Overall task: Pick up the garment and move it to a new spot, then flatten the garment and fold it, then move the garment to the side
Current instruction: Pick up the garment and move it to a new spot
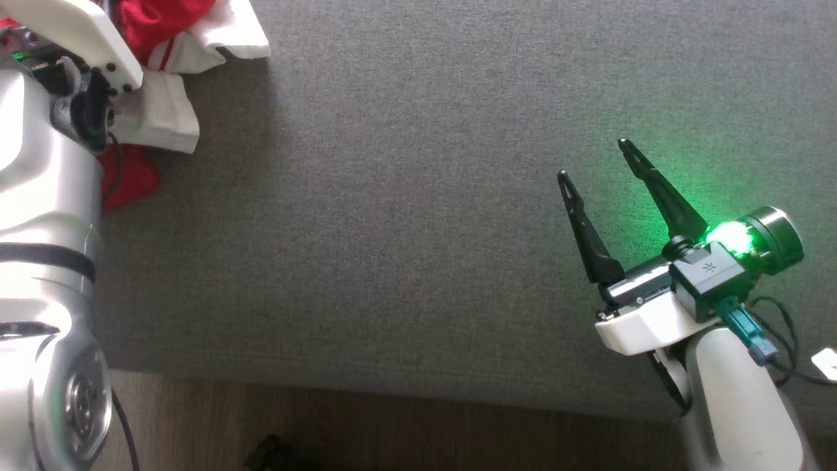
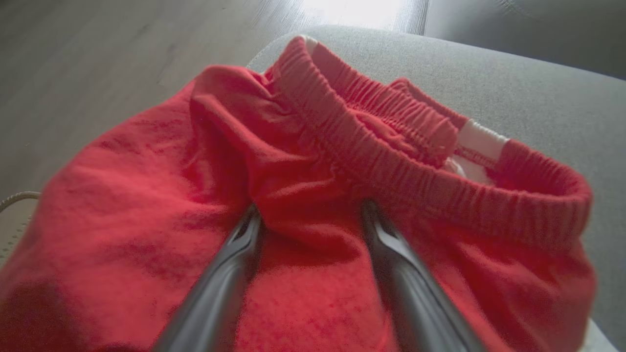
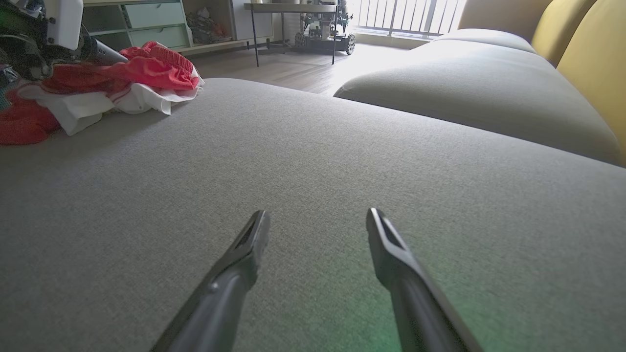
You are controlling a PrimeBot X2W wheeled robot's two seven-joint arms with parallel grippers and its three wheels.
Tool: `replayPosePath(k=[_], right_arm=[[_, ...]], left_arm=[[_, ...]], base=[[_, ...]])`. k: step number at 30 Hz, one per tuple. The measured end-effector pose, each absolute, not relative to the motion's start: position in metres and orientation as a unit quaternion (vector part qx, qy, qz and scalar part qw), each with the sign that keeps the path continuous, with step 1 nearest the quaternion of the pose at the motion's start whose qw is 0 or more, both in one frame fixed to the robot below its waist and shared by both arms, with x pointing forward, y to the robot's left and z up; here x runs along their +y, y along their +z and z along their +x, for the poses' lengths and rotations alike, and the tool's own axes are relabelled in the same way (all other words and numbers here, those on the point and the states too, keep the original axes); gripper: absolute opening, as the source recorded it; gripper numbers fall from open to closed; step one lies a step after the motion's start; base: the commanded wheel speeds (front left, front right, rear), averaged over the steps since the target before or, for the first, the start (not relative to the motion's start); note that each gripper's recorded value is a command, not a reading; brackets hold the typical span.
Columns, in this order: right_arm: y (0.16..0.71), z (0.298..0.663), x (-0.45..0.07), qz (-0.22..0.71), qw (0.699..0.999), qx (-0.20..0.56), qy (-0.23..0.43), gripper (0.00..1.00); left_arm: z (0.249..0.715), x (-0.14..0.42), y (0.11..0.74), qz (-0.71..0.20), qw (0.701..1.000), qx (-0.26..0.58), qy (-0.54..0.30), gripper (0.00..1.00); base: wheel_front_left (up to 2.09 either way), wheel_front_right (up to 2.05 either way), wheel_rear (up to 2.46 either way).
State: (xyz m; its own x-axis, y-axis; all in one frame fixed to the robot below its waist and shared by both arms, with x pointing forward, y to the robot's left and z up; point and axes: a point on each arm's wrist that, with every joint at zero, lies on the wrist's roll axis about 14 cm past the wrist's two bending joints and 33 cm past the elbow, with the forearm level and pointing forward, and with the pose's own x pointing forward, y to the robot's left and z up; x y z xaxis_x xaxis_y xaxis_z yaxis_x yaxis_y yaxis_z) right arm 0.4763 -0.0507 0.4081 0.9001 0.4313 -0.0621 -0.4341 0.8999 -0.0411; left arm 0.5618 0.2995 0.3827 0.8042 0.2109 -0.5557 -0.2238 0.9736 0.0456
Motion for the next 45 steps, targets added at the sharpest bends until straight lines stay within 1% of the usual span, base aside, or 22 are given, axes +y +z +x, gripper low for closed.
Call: replayPosePath(k=[1,2,7,13,18,24,30,33,35,36,37,40,45], right_arm=[[0.408,0.476,-0.051,-0.027,0.974,0.026,0.222,1.0],[0.409,0.476,-0.051,-0.027,0.975,0.025,0.221,1.0],[0.415,0.476,-0.051,-0.028,0.975,0.018,0.221,1.0],[0.431,0.475,-0.05,-0.025,0.975,0.003,0.222,1.0],[0.45,0.47,-0.051,-0.017,0.975,-0.014,0.219,1.0],[0.476,0.463,-0.058,-0.01,0.977,-0.039,0.208,1.0],[0.494,0.453,-0.076,-0.003,0.981,-0.052,0.186,1.0],[0.496,0.443,-0.09,0.002,0.985,-0.049,0.166,1.0],[0.504,0.438,-0.102,0.007,0.987,-0.056,0.151,1.0],[0.504,0.438,-0.102,0.007,0.987,-0.056,0.151,1.0],[0.508,0.436,-0.108,0.007,0.988,-0.061,0.143,1.0],[0.523,0.429,-0.127,0.007,0.99,-0.079,0.116,1.0],[0.543,0.413,-0.163,0.002,0.993,-0.101,0.064,1.0]], left_arm=[[0.562,0.3,0.382,-0.011,0.95,0.29,0.115,0.47],[0.562,0.3,0.383,-0.012,0.951,0.287,0.115,0.0],[0.564,0.3,0.396,-0.018,0.96,0.254,0.113,0.0],[0.572,0.296,0.433,-0.022,0.98,0.175,0.097,0.0],[0.579,0.289,0.477,-0.022,0.991,0.102,0.079,0.0],[0.587,0.274,0.539,-0.027,0.998,0.019,0.055,0.0],[0.602,0.227,0.605,-0.006,0.997,-0.075,-0.012,0.0],[0.605,0.195,0.624,-0.009,0.993,-0.108,-0.051,0.0],[0.606,0.169,0.632,-0.017,0.989,-0.119,-0.082,0.0],[0.606,0.169,0.632,-0.017,0.989,-0.119,-0.082,0.0],[0.606,0.156,0.636,-0.023,0.987,-0.124,-0.097,0.0],[0.606,0.112,0.651,-0.046,0.979,-0.136,-0.147,0.0],[0.596,0.033,0.673,-0.075,0.956,-0.15,-0.241,0.0]], base=[[0.0,0.0,0.0],[0.0,0.0,0.0],[0.0,0.0,0.0],[0.0,0.0,0.0],[0.0,0.0,0.0],[0.0,0.0,0.0],[0.0,0.0,0.0],[0.0,0.0,0.0],[0.0,0.0,0.0],[0.0,0.0,0.0],[0.0,0.0,0.0],[0.0,0.0,0.0],[0.0,0.0,0.0]])
